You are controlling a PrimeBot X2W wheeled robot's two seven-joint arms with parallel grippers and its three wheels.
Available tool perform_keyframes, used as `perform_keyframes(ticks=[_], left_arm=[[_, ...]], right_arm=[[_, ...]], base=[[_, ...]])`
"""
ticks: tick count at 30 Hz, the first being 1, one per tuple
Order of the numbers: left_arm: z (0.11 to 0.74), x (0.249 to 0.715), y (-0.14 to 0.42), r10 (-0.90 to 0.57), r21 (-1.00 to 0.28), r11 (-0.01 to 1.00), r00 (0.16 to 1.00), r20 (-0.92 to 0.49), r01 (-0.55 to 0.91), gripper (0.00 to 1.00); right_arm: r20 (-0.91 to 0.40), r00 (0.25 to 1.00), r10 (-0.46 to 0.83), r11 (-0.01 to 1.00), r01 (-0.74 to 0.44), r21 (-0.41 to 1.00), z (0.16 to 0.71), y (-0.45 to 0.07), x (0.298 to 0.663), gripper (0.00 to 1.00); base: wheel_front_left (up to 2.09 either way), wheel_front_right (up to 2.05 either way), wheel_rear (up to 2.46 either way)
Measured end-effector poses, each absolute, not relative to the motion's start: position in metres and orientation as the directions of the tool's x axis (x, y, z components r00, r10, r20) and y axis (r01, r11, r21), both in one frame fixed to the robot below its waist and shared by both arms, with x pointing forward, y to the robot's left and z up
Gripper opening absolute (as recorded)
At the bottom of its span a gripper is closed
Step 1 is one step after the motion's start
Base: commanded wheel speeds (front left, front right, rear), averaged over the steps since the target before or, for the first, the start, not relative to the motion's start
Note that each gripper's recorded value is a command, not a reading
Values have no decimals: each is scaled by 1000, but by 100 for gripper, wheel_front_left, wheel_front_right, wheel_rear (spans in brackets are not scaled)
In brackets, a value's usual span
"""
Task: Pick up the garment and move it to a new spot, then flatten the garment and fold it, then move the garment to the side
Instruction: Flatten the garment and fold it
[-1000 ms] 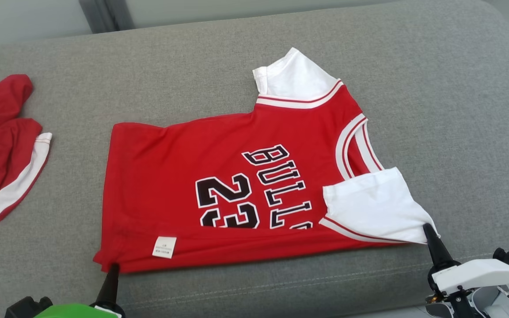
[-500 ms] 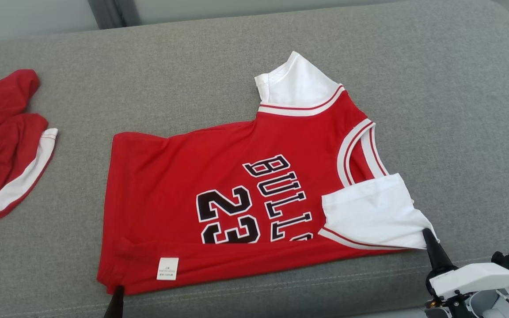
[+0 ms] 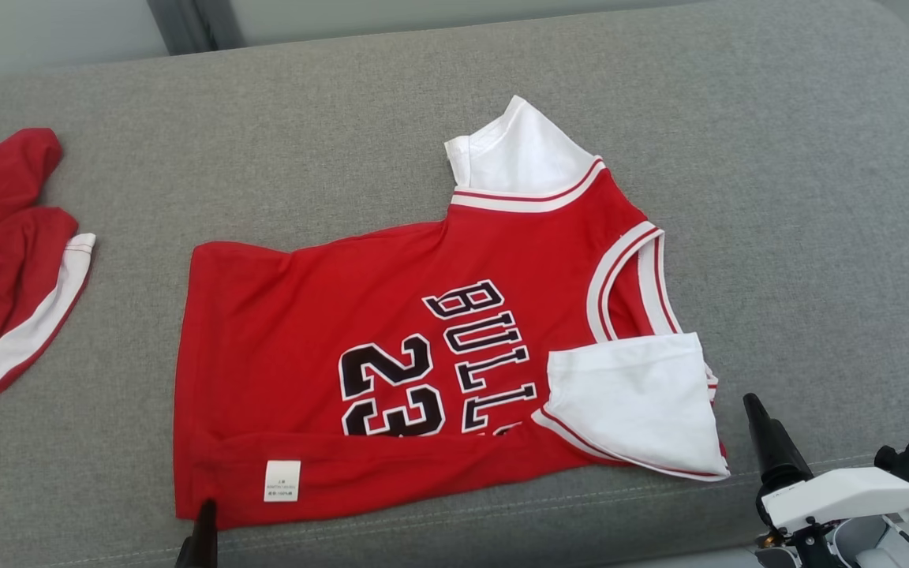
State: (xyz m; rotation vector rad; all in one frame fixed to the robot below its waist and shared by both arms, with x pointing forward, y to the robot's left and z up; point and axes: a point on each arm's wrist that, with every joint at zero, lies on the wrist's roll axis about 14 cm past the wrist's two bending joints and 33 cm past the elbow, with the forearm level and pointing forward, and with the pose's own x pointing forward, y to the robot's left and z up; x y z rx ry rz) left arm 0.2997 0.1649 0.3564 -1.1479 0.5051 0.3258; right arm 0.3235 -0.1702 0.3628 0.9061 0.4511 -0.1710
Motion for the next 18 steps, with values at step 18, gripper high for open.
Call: perform_keyframes(ticks=[18], left_arm=[[389,326,179,37,-782,500,912,-410,-372,100]], right_arm=[[-366,931,21,719,240,652,387,-192,330,100]], base=[[0,0,0]])
